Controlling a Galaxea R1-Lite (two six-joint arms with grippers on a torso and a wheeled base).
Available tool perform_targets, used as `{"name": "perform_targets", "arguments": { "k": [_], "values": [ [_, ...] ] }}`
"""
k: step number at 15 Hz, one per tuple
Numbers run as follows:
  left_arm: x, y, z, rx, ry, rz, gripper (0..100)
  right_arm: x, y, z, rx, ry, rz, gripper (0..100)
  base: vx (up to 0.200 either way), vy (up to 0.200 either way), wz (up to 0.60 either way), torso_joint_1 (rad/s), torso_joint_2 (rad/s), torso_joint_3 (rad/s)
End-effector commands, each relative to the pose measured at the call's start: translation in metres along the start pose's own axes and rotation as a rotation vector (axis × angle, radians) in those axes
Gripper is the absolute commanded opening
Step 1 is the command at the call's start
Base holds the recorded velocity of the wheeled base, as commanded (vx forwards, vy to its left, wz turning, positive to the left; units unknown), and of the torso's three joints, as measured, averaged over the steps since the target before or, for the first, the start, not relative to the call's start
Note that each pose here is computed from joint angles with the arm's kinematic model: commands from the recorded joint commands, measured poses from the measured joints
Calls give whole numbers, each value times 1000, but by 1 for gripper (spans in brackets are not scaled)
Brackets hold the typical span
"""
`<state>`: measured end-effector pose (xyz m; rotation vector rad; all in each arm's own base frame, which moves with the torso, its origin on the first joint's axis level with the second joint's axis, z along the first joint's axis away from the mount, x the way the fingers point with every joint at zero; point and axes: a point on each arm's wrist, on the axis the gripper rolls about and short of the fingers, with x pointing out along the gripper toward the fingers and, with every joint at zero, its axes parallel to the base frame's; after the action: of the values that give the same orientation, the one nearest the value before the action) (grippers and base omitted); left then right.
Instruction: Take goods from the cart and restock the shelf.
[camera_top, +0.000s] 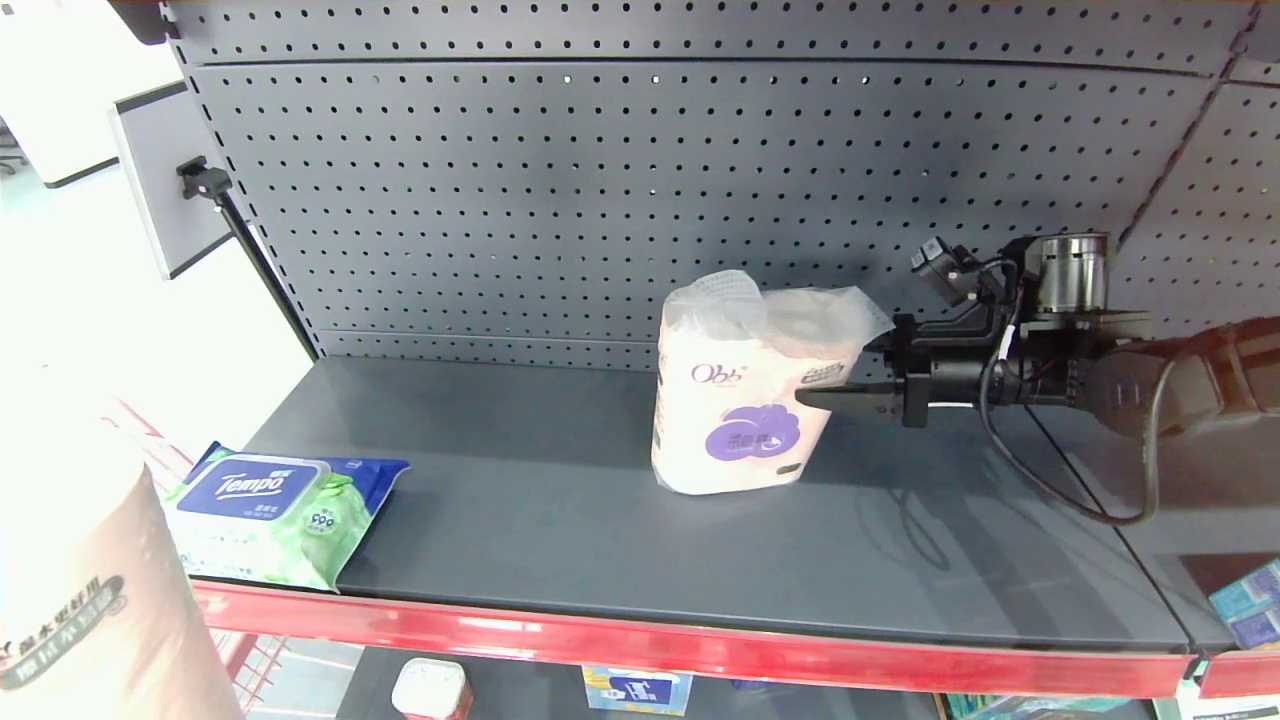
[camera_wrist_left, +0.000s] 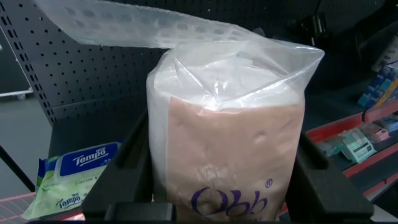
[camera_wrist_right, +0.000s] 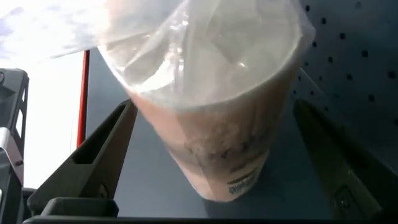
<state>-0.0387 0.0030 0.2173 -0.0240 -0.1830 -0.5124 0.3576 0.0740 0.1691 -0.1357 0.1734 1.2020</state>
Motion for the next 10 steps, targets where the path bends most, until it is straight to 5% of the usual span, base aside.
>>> {"name": "perform_targets", "arguments": {
  "k": [1, 10],
  "values": [
    [0, 0, 0, -1, 0, -1, 0, 9, -1, -2, 1, -1, 28, 100, 0, 0, 0, 0, 0, 0],
    [0, 0, 0, -1, 3, 2, 0, 29, 17, 3, -16, 0, 95, 100, 0, 0, 0, 0, 0, 0]
  ]
}}
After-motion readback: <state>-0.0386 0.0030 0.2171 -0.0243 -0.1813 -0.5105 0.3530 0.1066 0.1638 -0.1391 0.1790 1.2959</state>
